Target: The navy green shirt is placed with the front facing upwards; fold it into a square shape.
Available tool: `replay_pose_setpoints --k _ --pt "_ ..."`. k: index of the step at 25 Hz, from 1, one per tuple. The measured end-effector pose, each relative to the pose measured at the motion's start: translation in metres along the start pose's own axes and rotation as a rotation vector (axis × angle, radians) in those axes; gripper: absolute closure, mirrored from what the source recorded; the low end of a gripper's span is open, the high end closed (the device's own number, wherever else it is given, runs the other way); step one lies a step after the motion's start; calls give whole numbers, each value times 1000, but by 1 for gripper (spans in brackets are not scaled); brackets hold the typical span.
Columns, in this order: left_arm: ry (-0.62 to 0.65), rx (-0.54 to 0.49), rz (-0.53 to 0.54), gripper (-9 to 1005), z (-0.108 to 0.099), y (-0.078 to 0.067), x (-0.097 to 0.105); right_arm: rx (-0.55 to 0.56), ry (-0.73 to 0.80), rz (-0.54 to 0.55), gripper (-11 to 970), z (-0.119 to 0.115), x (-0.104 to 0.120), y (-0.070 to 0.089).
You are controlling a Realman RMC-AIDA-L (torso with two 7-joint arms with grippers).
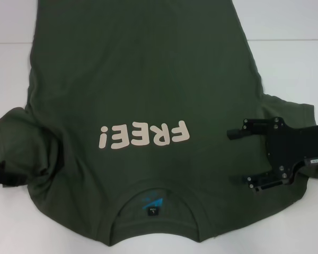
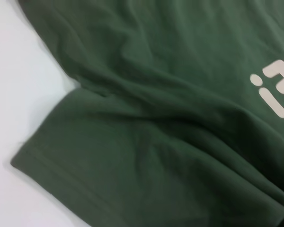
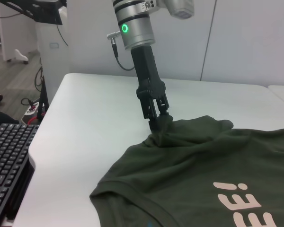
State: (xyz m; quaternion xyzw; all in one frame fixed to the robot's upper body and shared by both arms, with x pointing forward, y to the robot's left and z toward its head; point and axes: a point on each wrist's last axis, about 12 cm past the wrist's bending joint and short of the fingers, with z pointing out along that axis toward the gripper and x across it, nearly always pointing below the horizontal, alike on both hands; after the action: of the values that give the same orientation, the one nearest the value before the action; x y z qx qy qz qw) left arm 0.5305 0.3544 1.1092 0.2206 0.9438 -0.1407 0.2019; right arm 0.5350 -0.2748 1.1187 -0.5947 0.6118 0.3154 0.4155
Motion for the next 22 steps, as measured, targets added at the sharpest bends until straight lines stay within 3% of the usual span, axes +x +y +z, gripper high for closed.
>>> replay_pose_setpoints --k 8,18,22 --pt "10 10 -2 313 -2 0 -2 13 1 -3 44 -2 0 -2" --pt "22 16 4 758 -1 -2 -6 19 4 -1 44 -2 0 -3" --pt "40 18 -3 891 1 -4 -7 19 3 -2 44 -2 -1 -3"
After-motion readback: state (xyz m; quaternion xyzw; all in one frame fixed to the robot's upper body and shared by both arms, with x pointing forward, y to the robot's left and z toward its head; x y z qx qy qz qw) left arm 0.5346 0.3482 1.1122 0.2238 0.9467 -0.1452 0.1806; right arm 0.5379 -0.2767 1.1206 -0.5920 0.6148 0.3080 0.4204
